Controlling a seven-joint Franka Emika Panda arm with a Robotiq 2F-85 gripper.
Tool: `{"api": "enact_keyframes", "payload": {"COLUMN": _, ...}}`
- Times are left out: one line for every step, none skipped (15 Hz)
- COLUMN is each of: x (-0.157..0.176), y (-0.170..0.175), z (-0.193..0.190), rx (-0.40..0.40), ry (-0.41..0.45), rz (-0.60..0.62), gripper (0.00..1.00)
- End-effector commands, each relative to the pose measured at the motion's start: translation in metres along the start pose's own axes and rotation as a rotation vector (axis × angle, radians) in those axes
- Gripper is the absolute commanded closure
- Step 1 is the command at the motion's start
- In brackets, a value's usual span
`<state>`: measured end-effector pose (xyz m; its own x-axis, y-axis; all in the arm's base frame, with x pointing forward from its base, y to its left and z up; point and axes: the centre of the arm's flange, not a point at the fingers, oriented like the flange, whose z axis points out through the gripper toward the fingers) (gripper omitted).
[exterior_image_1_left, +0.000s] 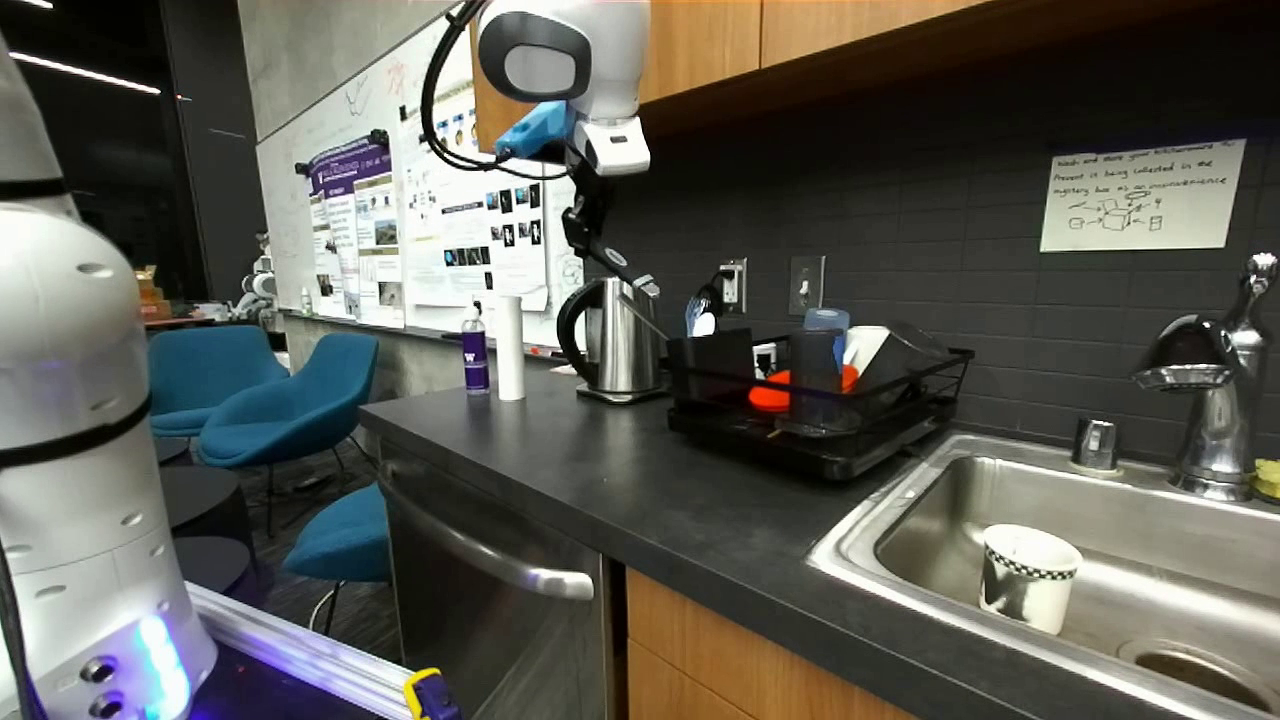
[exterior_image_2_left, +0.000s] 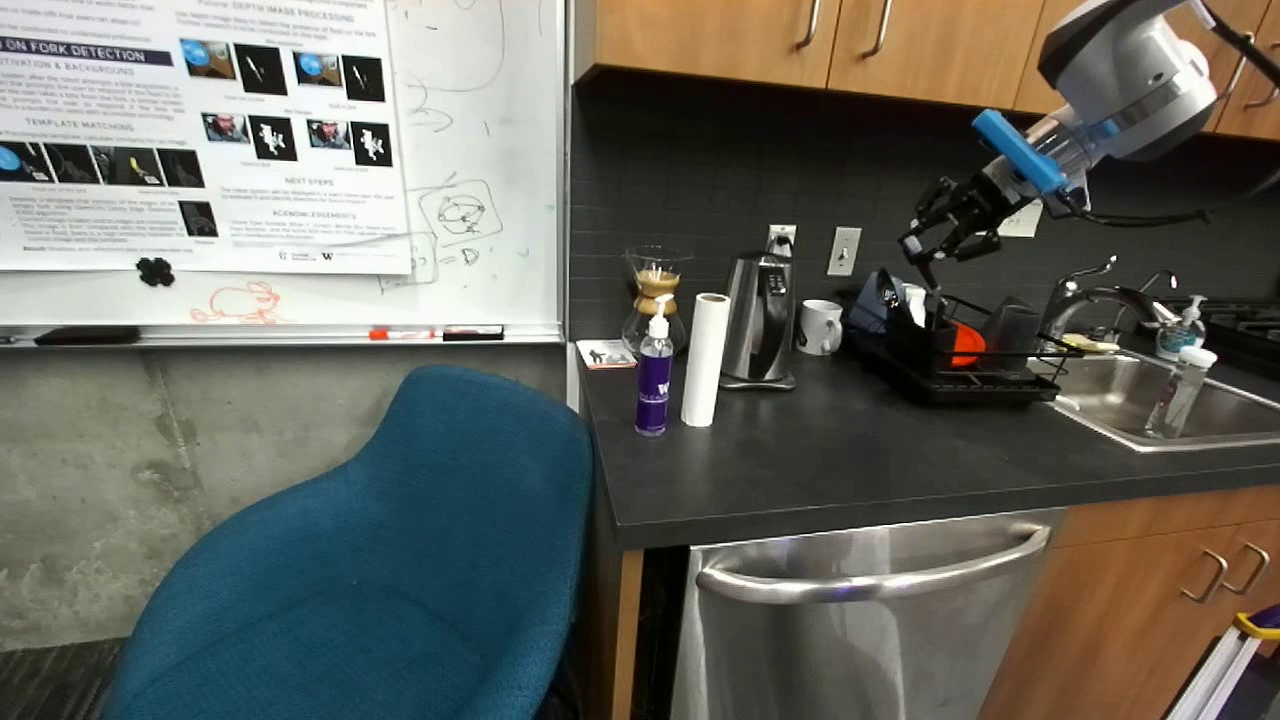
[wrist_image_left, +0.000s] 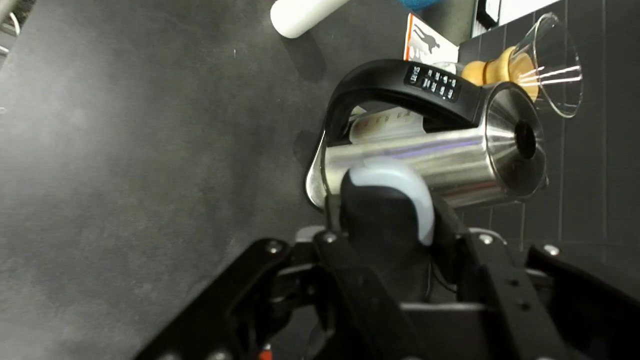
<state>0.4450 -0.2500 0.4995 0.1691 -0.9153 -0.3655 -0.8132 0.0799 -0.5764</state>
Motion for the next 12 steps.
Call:
{"api": "enact_keyframes", "payload": {"x": 0.026, "y": -0.009, "z": 0.005, "rx": 0.016, "ry": 0.003, "rz": 0.085, "gripper": 0.83}}
{"api": "enact_keyframes", "payload": {"x": 0.034, "y": -0.009, "z": 0.008, "rx": 0.017, "ry": 0.000, "rz": 0.104, "gripper": 0.83}}
{"api": "enact_keyframes", "payload": {"x": 0.040, "y": -0.008, "z": 0.011, "rx": 0.017, "ry": -0.003, "rz": 0.121, "gripper": 0.83}}
{"api": "enact_keyframes", "payload": {"x": 0.048, "y": -0.006, "z": 0.015, "rx": 0.022, "ry": -0.006, "rz": 0.139, "gripper": 0.83}}
{"api": "enact_keyframes", "payload": {"x": 0.054, "y": -0.004, "z": 0.018, "rx": 0.030, "ry": -0.008, "rz": 0.156, "gripper": 0.83}}
{"api": "enact_keyframes", "payload": {"x": 0.061, "y": -0.003, "z": 0.020, "rx": 0.035, "ry": -0.013, "rz": 0.177, "gripper": 0.83}}
{"api": "enact_keyframes", "payload": {"x": 0.068, "y": -0.001, "z": 0.023, "rx": 0.046, "ry": -0.016, "rz": 0.197, "gripper": 0.83}}
{"api": "enact_keyframes", "payload": {"x": 0.073, "y": 0.000, "z": 0.024, "rx": 0.053, "ry": -0.019, "rz": 0.216, "gripper": 0.83}}
{"api": "enact_keyframes", "payload": {"x": 0.078, "y": 0.001, "z": 0.025, "rx": 0.062, "ry": -0.020, "rz": 0.232, "gripper": 0.83}}
{"api": "enact_keyframes", "payload": {"x": 0.083, "y": 0.002, "z": 0.027, "rx": 0.072, "ry": -0.020, "rz": 0.246, "gripper": 0.83}}
{"api": "enact_keyframes", "payload": {"x": 0.088, "y": 0.003, "z": 0.027, "rx": 0.080, "ry": -0.021, "rz": 0.261, "gripper": 0.83}}
{"api": "enact_keyframes", "payload": {"x": 0.092, "y": 0.003, "z": 0.027, "rx": 0.089, "ry": -0.021, "rz": 0.273, "gripper": 0.83}}
